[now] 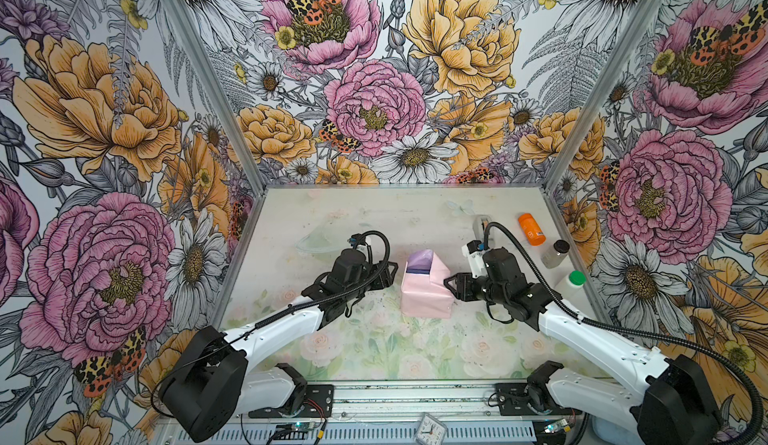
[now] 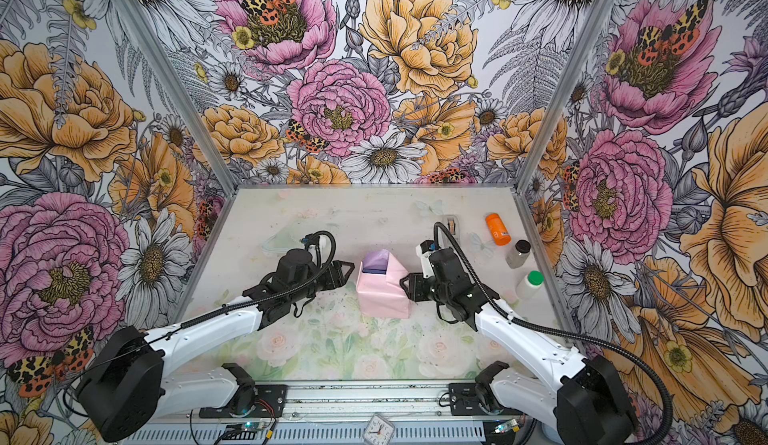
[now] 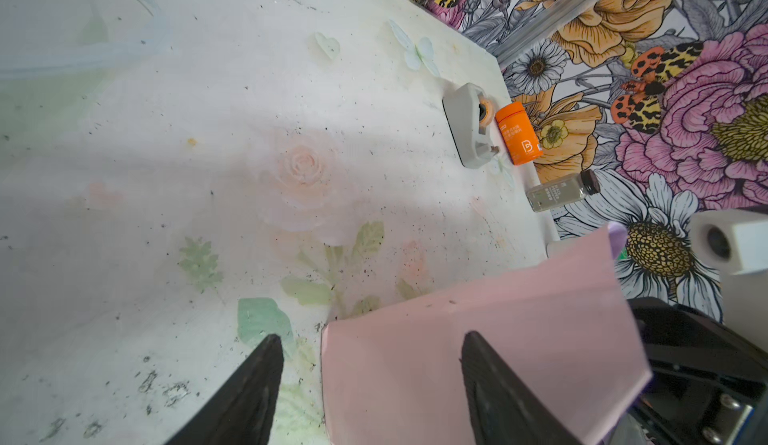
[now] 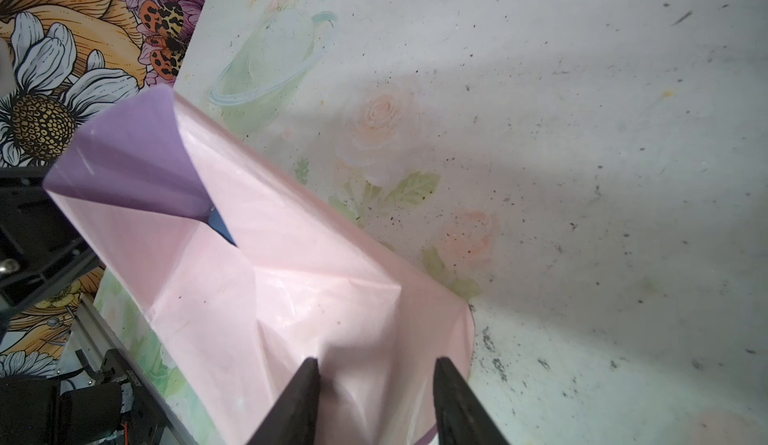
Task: Wrap the gift box in paper
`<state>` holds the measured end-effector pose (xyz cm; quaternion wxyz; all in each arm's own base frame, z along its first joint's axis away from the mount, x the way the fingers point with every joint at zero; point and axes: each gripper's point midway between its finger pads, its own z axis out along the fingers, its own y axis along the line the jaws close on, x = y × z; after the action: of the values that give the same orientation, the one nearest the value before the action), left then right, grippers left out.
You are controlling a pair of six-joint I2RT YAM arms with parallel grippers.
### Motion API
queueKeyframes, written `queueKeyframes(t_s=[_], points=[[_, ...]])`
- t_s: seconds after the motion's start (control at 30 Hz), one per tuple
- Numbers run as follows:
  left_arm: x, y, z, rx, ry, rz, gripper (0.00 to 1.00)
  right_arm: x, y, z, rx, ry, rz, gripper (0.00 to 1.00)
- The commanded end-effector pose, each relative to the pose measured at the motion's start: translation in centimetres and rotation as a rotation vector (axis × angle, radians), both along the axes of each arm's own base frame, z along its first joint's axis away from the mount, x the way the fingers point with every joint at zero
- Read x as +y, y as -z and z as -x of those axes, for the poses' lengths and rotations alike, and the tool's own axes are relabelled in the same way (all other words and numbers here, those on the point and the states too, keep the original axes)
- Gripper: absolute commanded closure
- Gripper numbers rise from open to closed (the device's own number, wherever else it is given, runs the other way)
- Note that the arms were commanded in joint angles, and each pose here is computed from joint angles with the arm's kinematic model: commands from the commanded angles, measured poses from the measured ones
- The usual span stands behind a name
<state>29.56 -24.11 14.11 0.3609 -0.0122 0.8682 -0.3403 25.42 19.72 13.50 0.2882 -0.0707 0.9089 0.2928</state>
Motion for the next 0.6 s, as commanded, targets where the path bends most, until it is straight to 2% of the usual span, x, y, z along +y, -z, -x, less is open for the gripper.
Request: queueKeyframes(t_s=[0.0, 0.1, 0.33, 0.57], points=[[-1.4, -1.0, -0.1, -0.023, 0.045, 0.038, 0.3, -0.5, -0.8, 0.6, 0.022, -0.017, 0.004, 0.53], [-1.6, -1.0, -0.1, -0.024, 0.047, 0.043, 0.3, -1.1, -2.5, -0.5, -0.022, 0.015, -0.024, 0.52], [-1.3, -1.2, -0.1, -0.033, 0.04, 0.041, 0.3, -2.2, -3.4, -2.7, -0.058, 0.075, -0.045, 0.52], [-1.2, -0.9, -0.1, -0.029, 0.035, 0.037, 0.3, -0.1, -2.3, -2.4, 0.005, -0.014, -0.099, 0.53]])
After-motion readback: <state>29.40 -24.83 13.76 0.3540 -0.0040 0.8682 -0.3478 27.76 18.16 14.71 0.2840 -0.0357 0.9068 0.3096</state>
